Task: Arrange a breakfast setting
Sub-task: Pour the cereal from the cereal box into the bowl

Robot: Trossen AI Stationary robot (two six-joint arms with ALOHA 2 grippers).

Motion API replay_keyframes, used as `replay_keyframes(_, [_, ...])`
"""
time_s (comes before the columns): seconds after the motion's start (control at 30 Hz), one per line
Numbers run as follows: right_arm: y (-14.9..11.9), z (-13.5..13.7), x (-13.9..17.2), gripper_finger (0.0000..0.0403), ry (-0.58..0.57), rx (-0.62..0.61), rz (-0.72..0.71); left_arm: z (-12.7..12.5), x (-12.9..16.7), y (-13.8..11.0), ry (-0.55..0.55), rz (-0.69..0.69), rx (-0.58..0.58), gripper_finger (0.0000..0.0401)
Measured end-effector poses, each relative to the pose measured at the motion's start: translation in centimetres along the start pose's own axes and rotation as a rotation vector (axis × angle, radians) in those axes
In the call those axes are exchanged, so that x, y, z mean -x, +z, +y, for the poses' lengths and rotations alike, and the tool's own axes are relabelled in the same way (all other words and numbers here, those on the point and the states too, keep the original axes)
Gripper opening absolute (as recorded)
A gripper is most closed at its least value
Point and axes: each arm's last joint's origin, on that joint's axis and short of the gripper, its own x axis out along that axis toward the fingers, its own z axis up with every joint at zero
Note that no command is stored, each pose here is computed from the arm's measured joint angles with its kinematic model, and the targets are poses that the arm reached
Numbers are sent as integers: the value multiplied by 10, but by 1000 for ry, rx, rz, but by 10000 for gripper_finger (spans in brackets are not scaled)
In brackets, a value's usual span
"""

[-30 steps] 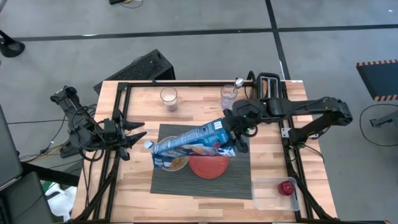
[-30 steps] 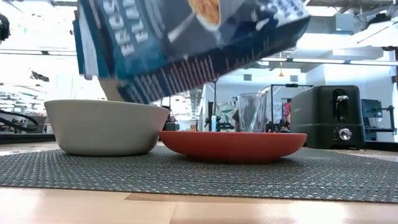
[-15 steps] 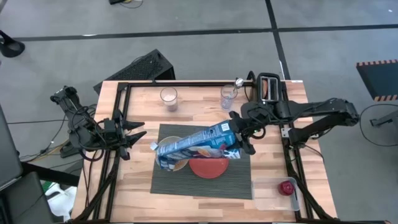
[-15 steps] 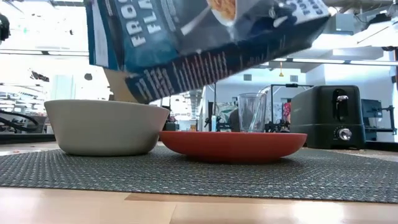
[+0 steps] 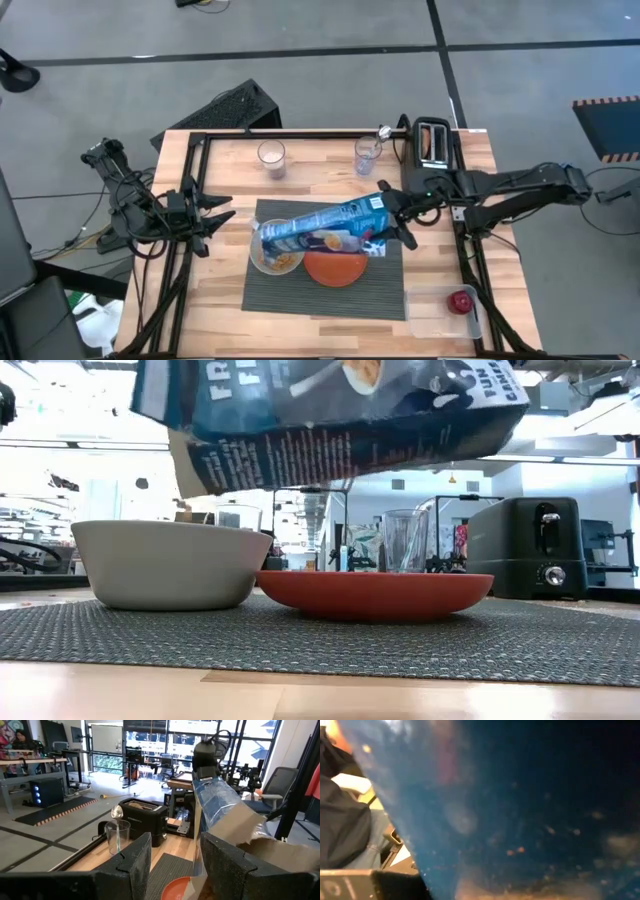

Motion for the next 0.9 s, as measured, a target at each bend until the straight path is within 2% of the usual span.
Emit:
replay_keyframes(0.4, [-43,-2,4,284,10,9,-100,0,0,0,5,-1,11,157])
replay_keyframes(0.9, [-72,-4,-2,284,32,78,-239,-5,-6,-3,-6,11,34,157])
